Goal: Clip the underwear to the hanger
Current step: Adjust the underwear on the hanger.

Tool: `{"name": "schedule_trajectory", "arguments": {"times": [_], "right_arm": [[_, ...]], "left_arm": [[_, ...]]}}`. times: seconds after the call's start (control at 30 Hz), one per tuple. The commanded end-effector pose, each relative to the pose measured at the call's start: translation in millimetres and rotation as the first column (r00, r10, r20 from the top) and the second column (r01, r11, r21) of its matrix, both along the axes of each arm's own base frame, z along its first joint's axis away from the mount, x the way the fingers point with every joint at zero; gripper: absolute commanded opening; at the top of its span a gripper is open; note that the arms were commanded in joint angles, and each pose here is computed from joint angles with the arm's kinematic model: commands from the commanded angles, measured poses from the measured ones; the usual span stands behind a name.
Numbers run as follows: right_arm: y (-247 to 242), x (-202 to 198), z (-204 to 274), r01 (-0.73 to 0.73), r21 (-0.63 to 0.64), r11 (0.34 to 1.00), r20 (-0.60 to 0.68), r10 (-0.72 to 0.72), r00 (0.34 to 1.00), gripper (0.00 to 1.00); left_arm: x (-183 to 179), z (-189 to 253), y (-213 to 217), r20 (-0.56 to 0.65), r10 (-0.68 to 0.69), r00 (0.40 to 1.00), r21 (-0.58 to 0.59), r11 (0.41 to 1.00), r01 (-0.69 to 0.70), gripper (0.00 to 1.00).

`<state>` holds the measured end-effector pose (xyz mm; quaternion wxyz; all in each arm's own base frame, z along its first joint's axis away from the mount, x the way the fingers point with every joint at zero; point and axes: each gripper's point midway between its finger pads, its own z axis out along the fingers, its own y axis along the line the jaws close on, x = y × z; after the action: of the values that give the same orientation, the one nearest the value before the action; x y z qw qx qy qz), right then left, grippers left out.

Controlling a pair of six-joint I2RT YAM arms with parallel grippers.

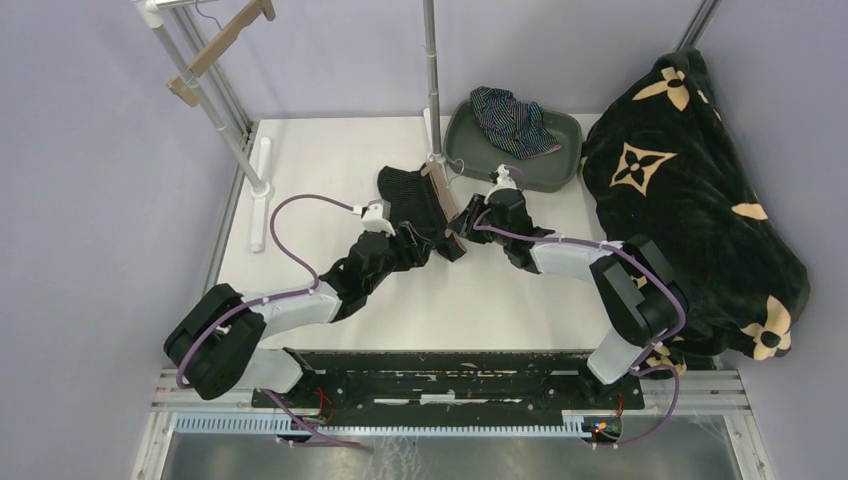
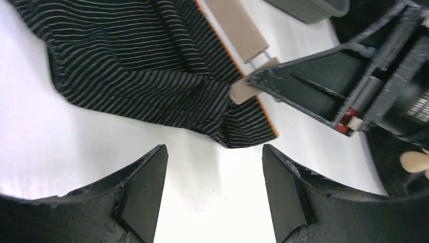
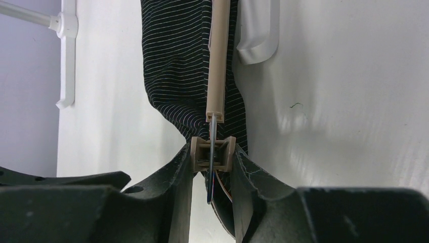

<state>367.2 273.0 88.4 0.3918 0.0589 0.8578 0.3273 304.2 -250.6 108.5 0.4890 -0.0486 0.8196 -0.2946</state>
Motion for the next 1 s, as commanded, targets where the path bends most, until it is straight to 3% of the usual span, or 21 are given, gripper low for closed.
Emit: {"name": "schedule_trajectory", "arguments": {"times": [0.0,0.17,0.57,0.97], "right_arm": [[14.5,7.9,17.5,-0.002,0.114,0.994,0.032,-0.001,0.999,0.33],[16.5,7.5,16.2,-0.004,0.132,0.991,0.026,0.001,1.000,0.33],[15.1,6.5,19.5,-0.008,0.151,0.989,0.029,0.004,1.000,0.33],[11.7,6.0,21.3,-0.008,0.168,0.986,0.028,0.003,1.000,0.32]], "left_arm": [[0.9,43.1,-21.1,0.155,-0.067,0.986,-0.095,0.992,0.082,0.74],[3.2,37.8,-30.8,0.191,-0.108,0.976,-0.065,0.990,0.122,0.74],[19.9,-0.5,-31.4,0.131,-0.080,0.988,0.036,0.996,0.075,0.70],[37.3,-5.5,-37.3,0.141,-0.056,0.988,0.076,0.996,0.045,0.57]]}}
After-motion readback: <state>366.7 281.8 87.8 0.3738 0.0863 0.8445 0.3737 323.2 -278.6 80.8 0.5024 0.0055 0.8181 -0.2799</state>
